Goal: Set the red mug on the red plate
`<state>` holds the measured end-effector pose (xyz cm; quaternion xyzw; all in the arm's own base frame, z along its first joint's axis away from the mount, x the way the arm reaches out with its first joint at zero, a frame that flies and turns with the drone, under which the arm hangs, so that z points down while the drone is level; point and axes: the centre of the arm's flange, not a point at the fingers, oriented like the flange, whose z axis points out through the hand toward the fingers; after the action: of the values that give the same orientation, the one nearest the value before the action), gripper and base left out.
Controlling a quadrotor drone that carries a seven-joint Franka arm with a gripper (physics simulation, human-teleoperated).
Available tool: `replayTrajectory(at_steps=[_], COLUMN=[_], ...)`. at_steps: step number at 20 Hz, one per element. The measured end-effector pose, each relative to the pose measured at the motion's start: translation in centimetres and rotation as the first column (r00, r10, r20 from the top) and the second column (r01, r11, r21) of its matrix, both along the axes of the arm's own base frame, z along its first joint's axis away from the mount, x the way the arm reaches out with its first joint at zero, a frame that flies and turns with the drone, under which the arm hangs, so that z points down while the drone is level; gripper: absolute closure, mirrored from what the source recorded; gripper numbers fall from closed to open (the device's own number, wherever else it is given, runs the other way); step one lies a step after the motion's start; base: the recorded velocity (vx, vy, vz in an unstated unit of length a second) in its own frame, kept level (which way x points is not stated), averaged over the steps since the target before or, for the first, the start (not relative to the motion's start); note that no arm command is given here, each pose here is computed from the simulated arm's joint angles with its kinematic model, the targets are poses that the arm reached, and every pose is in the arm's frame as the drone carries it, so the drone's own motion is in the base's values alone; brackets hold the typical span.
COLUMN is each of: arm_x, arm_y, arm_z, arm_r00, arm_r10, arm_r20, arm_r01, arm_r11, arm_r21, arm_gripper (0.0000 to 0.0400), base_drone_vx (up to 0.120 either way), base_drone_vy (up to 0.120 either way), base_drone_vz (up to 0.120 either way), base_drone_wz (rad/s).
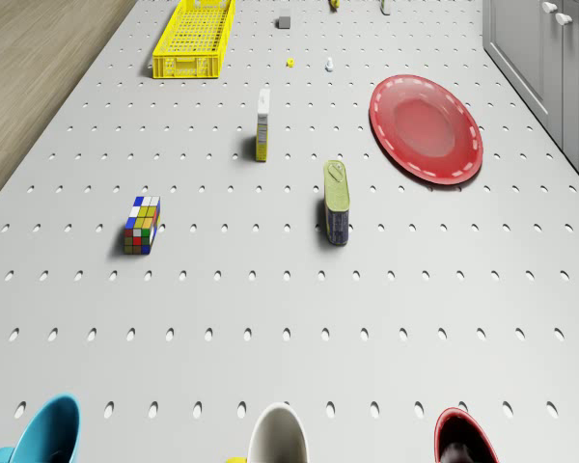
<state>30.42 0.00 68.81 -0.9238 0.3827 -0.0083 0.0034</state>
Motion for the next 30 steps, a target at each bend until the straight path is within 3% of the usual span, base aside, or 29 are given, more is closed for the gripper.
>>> replayTrajectory(at_steps=[10, 30], arm_x=[-0.04, -0.19], arm_y=[0.01, 0.17], arm_z=[0.30, 0.32], arm_r00=[1.000, 1.000], arm_r10=[0.000, 0.000], arm_r20=[0.0077, 0.0229], arm_r01=[0.000, 0.000], arm_r11=[1.000, 1.000], arm_r21=[0.000, -0.017], arm_gripper=[0.0000, 0.0000], base_drone_vx=[0.116, 0.000], base_drone_vy=[-0.120, -0.120], base_drone_vz=[0.000, 0.000], base_drone_wz=[0.000, 0.000])
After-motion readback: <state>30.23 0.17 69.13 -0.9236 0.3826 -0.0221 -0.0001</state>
